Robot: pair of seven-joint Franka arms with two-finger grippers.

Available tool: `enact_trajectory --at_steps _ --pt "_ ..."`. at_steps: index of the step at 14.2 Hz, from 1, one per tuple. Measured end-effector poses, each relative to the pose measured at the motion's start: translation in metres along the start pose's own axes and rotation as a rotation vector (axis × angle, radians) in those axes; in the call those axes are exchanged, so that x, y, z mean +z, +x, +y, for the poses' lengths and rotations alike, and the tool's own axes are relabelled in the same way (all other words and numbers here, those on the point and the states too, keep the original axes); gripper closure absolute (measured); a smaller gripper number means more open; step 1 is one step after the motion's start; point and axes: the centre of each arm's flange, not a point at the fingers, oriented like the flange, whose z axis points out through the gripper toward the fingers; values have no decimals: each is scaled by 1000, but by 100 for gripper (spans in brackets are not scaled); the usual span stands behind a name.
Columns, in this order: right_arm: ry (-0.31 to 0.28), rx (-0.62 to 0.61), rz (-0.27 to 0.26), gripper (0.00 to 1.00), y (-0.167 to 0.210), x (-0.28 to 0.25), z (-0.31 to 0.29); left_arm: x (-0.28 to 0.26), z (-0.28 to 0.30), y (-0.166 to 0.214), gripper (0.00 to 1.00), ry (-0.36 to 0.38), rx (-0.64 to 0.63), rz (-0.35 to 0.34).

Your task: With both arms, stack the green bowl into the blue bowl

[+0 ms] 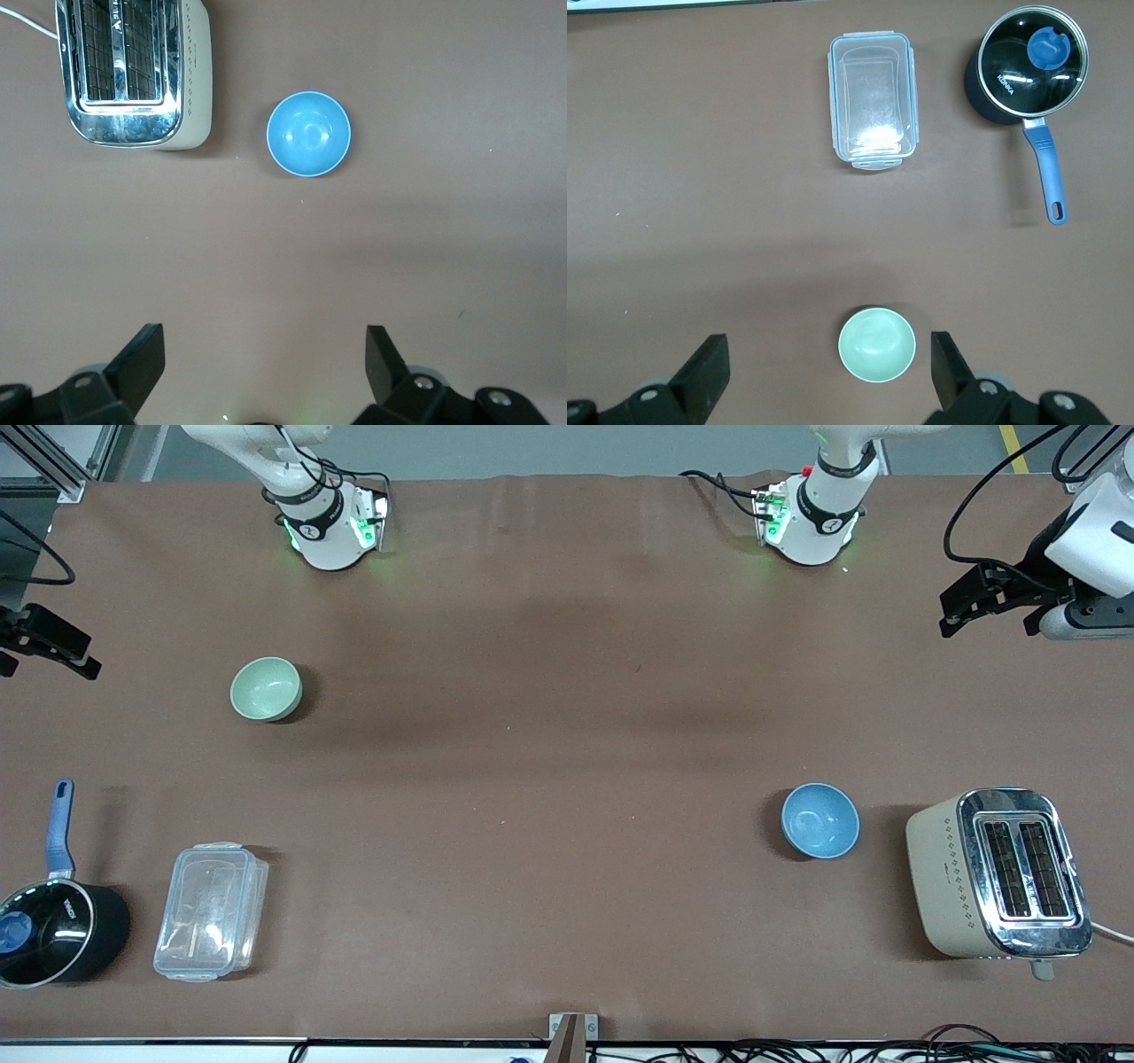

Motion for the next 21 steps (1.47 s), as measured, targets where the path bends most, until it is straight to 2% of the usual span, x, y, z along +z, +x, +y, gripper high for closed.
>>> enact_trajectory --at_steps 5,8,10,13,15,17,21 --pt "0 0 11 0 1 -1 0 1 -1 1 0 0 -1 -2" --pt "0 0 17 0 3 -1 0 20 -4 11 0 1 -8 -38" --pt "0 0 18 0 3 0 0 54 -6 30 0 11 -28 -58" --pt "0 0 12 0 3 2 0 123 -5 57 0 11 -69 -23" --pt "0 5 -10 0 2 12 3 178 -2 64 0 2 -102 9" --pt "-1 15 -45 0 1 35 12 232 -1 64 0 -7 -111 26" --pt "0 -4 -75 2 -4 102 46 316 2 75 0 -29 -138 53"
